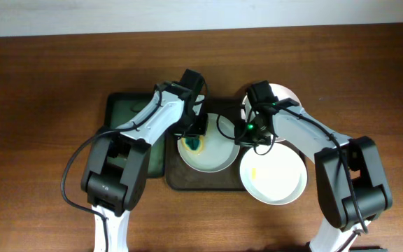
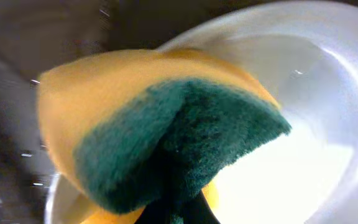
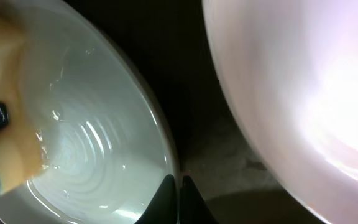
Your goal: Clean dirty plates on tray and stack at the side
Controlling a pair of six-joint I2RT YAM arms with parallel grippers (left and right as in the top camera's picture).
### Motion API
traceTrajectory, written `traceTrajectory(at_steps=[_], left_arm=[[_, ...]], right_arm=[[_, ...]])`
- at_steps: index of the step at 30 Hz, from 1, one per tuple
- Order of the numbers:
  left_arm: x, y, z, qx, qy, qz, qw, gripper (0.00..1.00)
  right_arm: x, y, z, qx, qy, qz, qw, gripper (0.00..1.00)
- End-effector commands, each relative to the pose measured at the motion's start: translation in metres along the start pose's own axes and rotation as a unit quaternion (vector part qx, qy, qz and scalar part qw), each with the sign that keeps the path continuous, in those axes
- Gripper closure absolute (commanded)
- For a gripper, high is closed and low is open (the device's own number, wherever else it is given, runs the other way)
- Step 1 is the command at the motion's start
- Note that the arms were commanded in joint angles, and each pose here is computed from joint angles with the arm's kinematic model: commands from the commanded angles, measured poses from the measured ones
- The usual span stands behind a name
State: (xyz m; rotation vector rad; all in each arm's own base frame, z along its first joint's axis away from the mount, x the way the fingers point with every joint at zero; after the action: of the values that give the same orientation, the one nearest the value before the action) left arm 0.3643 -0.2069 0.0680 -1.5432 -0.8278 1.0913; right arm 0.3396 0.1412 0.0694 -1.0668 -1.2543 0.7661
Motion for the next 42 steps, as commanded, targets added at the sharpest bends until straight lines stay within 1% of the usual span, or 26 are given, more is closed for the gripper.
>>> traceTrajectory(at_steps=[1,3,6,8,11,13,16,18,21,23,24,26,28,29,31,33,35,40,42], left_arm=[[-0.023,0.033,0.031,0.083,0.005,0.085,0.993,1.0],[-0.024,0.033,0.031,0.084,0.006,0.09,0.992,1.0],[-0.033,0.028,0.029,0.081,0.016,0.139,0.987,1.0],[-0.034,0.023,0.025,0.075,0.013,0.16,0.984,1.0],[-0.03,0.009,0.012,0.055,0.008,0.165,0.985,1.0],[-0.027,-0.007,0.001,0.034,0.007,0.167,0.985,1.0],[-0.026,-0.053,-0.02,-0.023,0.026,0.19,0.981,1.0],[-0.023,-0.091,-0.03,-0.067,0.03,0.189,0.979,1.0],[-0.013,-0.153,-0.035,-0.133,0.031,0.181,0.974,1.0],[-0.004,-0.177,-0.032,-0.159,0.025,0.169,0.972,1.0],[0.006,-0.189,-0.028,-0.17,0.015,0.147,0.974,1.0],[0.031,-0.2,-0.018,-0.174,-0.014,0.075,0.982,1.0],[0.061,-0.203,-0.005,-0.156,-0.048,-0.014,0.986,1.0],[0.087,-0.203,0.008,-0.126,-0.088,-0.095,0.984,1.0],[0.105,-0.197,0.019,-0.1,-0.126,-0.152,0.975,1.0],[0.114,-0.182,0.025,-0.083,-0.143,-0.173,0.971,1.0],[0.121,-0.154,0.026,-0.078,-0.143,-0.173,0.971,1.0],[0.134,-0.1,0.03,-0.09,-0.143,-0.174,0.97,1.0],[0.14,-0.088,0.032,-0.098,-0.145,-0.177,0.969,1.0]], right_arm=[[0.005,0.005,0.003,0.009,-0.009,-0.013,1.0,0.96],[0.005,0.005,0.003,0.009,-0.009,-0.013,1.0,0.96],[0.005,0.005,0.003,0.009,-0.009,-0.013,1.0,0.96],[0.005,0.005,0.003,0.009,-0.009,-0.013,1.0,0.96],[0.005,0.005,0.003,0.009,-0.009,-0.013,1.0,0.96],[0.005,0.005,0.003,0.009,-0.009,-0.013,1.0,0.96],[0.005,0.005,0.003,0.009,-0.009,-0.013,1.0,0.96],[0.005,0.005,0.003,0.009,-0.009,-0.013,1.0,0.96],[0.005,0.005,0.003,0.009,-0.009,-0.013,1.0,0.96],[0.005,0.005,0.003,0.009,-0.009,-0.013,1.0,0.96],[0.005,0.005,0.003,0.009,-0.009,-0.013,1.0,0.96],[0.005,0.005,0.003,0.009,-0.009,-0.013,1.0,0.96],[0.004,0.005,0.003,0.009,-0.009,-0.013,1.0,0.96],[0.004,0.005,0.003,0.009,-0.009,-0.013,1.0,0.96],[0.004,0.005,0.003,0.009,-0.009,-0.013,1.0,0.96],[0.005,0.005,0.003,0.009,-0.009,-0.013,1.0,0.96],[0.004,0.005,0.003,0.01,-0.009,-0.012,1.0,0.96],[0.004,0.005,0.004,0.012,-0.008,-0.011,1.0,0.96],[0.004,0.005,0.004,0.012,-0.008,-0.011,1.0,0.96]])
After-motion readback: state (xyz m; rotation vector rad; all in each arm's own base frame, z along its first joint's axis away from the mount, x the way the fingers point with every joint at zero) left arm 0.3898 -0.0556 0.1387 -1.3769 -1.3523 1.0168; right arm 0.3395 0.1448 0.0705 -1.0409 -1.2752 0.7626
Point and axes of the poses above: each gripper's point midway between its finger pads, its own y axis out along the fingers, its own x axis along the line the jaws close on, z = x × y, the point moved 6 cm from there along -y, back along the fingers, and after that the axes turned 9 degrees about y, right-handed, at the moved point
